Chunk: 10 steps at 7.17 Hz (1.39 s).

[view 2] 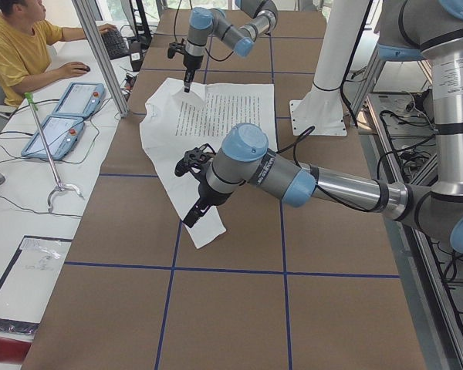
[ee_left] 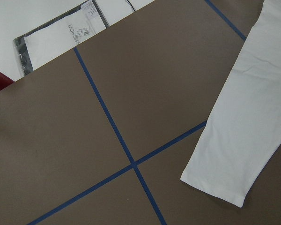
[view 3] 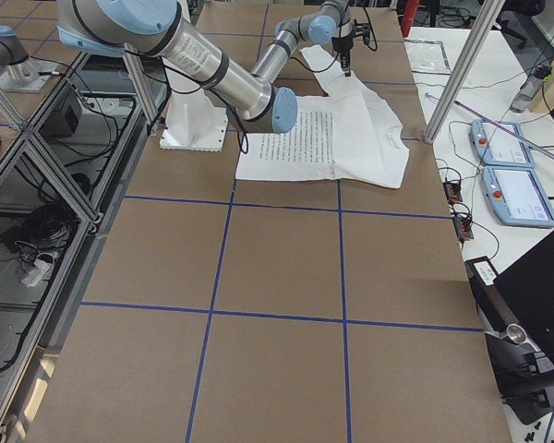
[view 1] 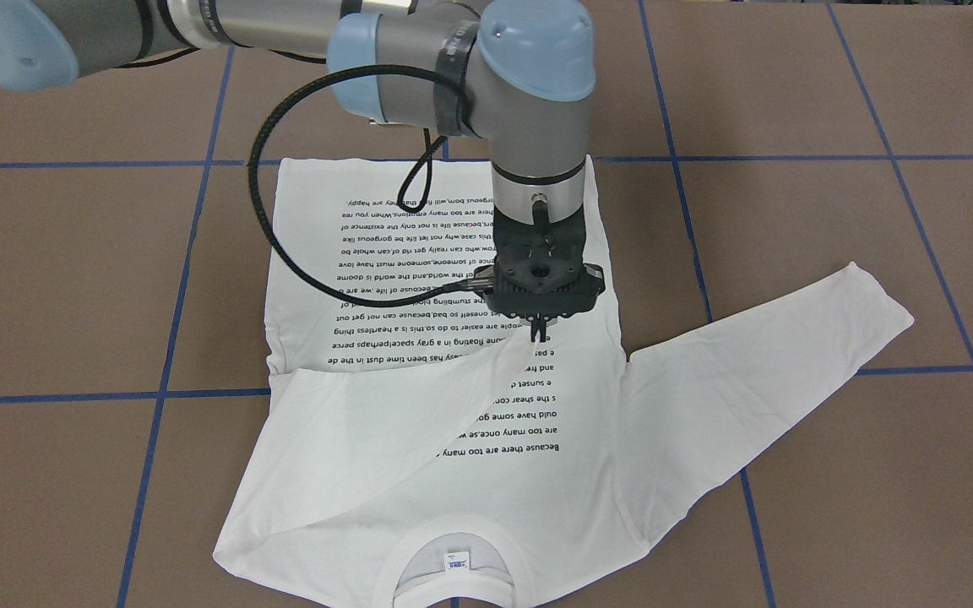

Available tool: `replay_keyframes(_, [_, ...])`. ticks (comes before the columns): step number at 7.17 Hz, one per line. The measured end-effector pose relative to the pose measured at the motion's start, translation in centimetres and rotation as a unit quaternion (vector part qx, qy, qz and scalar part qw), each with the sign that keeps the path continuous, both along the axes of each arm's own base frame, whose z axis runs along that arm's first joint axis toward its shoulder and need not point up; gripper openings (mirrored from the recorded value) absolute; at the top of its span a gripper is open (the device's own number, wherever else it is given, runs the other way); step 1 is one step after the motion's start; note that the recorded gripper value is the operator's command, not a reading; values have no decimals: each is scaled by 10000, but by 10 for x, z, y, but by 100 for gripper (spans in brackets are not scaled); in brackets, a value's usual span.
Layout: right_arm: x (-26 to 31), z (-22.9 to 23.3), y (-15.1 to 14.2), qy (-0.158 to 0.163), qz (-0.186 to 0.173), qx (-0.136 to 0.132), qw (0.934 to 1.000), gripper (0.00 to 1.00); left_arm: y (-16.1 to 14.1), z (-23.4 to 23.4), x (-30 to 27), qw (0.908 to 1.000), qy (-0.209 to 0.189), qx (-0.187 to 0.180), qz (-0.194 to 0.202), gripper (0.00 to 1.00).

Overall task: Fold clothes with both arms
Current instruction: 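Carry the sleeve across the shirt body toward the left arm's side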

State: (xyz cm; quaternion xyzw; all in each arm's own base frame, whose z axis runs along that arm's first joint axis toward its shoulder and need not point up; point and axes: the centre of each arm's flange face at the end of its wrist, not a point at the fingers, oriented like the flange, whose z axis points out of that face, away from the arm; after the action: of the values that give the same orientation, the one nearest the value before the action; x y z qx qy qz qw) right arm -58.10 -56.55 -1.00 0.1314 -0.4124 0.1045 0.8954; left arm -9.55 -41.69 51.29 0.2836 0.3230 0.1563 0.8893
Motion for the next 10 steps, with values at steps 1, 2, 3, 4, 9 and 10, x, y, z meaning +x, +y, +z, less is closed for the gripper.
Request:
replay_keyframes(1, [-20, -9, 8, 17, 92, 33, 10000, 96, 0, 1, 0, 10000, 29, -7, 15, 100])
replay_keyframes(2, [-35, -22, 7, 4, 236, -52, 9997, 98, 1, 1, 1, 10000, 54, -9, 26, 100])
replay_keyframes(3, [-48, -35, 2, -19, 390, -148, 9991, 99, 1, 1, 1, 10000, 65, -13, 31, 100])
replay_keyframes(4, [-53, -44, -1, -43, 482, -208, 9986, 99, 1, 1, 1, 10000, 70, -16, 34, 100])
replay_keyframes(9, [34, 1, -78, 19, 391, -441, 9983, 100, -9, -20, 4, 9990, 143, 418, 88, 100])
replay_keyframes(10, [74, 30, -97, 63, 209, -391, 9990, 100, -14, -24, 12, 9978, 144, 623, 193, 100])
